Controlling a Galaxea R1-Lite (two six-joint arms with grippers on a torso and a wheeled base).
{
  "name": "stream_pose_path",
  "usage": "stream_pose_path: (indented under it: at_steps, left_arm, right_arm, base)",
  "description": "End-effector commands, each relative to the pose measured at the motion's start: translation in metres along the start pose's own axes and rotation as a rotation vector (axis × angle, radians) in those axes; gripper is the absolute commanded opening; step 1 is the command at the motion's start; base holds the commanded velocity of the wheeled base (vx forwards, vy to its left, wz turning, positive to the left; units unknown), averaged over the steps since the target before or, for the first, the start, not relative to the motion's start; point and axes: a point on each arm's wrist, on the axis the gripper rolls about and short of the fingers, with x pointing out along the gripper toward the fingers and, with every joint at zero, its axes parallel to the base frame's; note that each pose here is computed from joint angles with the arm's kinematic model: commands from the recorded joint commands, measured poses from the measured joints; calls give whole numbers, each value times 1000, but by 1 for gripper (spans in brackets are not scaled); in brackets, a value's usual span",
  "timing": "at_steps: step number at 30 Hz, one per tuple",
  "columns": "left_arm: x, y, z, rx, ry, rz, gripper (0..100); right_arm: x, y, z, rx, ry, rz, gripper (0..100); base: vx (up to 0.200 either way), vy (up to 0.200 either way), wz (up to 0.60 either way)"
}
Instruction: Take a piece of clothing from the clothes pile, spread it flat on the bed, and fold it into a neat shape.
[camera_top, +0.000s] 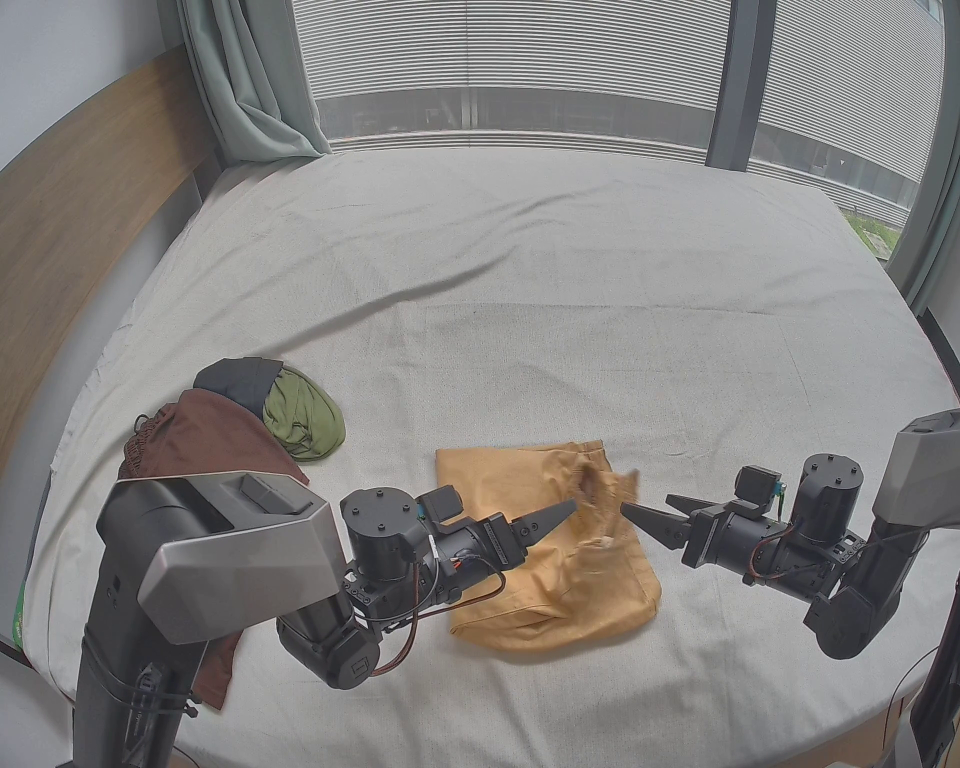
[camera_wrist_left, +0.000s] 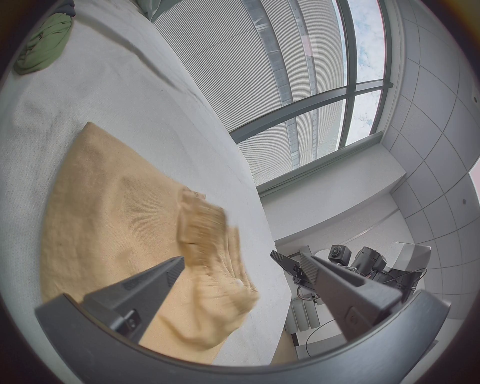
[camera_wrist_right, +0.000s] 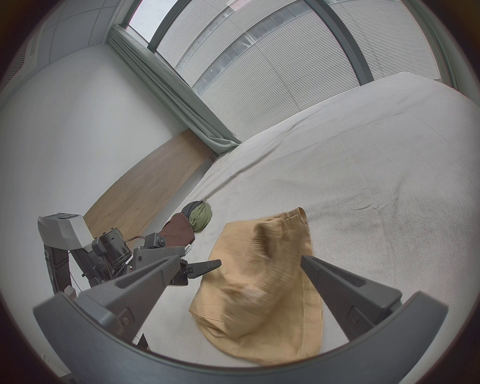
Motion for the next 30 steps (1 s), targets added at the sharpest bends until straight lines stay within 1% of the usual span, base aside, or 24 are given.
stream_pose_path:
  at_steps: [1,3,5,8,9,10,13,15,17,20,21,24,27,28,30]
  left_arm:
    - [2,-1,0,4,-4,-4,100]
    - [1,-1,1,7,-7,-2,100]
    - [-3,3,3,26,-32,35,100]
    - [-8,5,9,63,-67,66,100]
    - [-8,5,9,63,-67,66,100]
    - [-18,0,17,98,-77,80,100]
    - [-35,-7,28,127,-89,103,100]
    - [-39,-10,31,134,-96,105,100]
    - [-57,-14,45,159,-122,128,100]
    - [-72,-12,56,190,-145,158,100]
    - [-80,-9,60,219,-152,181,100]
    - [-93,-2,66,277,-147,212,100]
    - [-99,-3,72,297,-161,221,100]
    - [-106,-6,77,311,-175,227,100]
    - [-113,-11,78,336,-177,236,100]
  right_arm:
    - [0,0,-1,0,2,1,100]
    - [0,0,0,0,2,1,100]
    - [-1,0,-1,1,5,0,100]
    - [-1,0,-3,3,11,-1,100]
    - [-1,0,-3,3,11,-1,100]
    - [0,1,-4,4,17,1,100]
    - [0,3,-5,3,19,5,100]
    - [0,3,-4,2,18,7,100]
    - [-2,4,-6,3,25,7,100]
    - [-2,9,-8,1,36,20,100]
    - [-2,13,-10,-1,45,33,100]
    - [-1,17,-10,-5,46,44,100]
    - [-1,17,-11,-5,48,45,100]
    - [-1,17,-11,-5,46,46,100]
    - [-1,17,-10,-5,46,44,100]
  base:
    - [0,0,0]
    - [0,0,0]
    - [0,0,0]
    - [0,0,0]
    - [0,0,0]
    - [0,0,0]
    - [0,0,0]
    - [0,0,0]
    - [0,0,0]
    - [0,0,0]
    - [0,0,0]
    - [0,0,0]
    - [0,0,0]
    - [0,0,0]
    - [0,0,0]
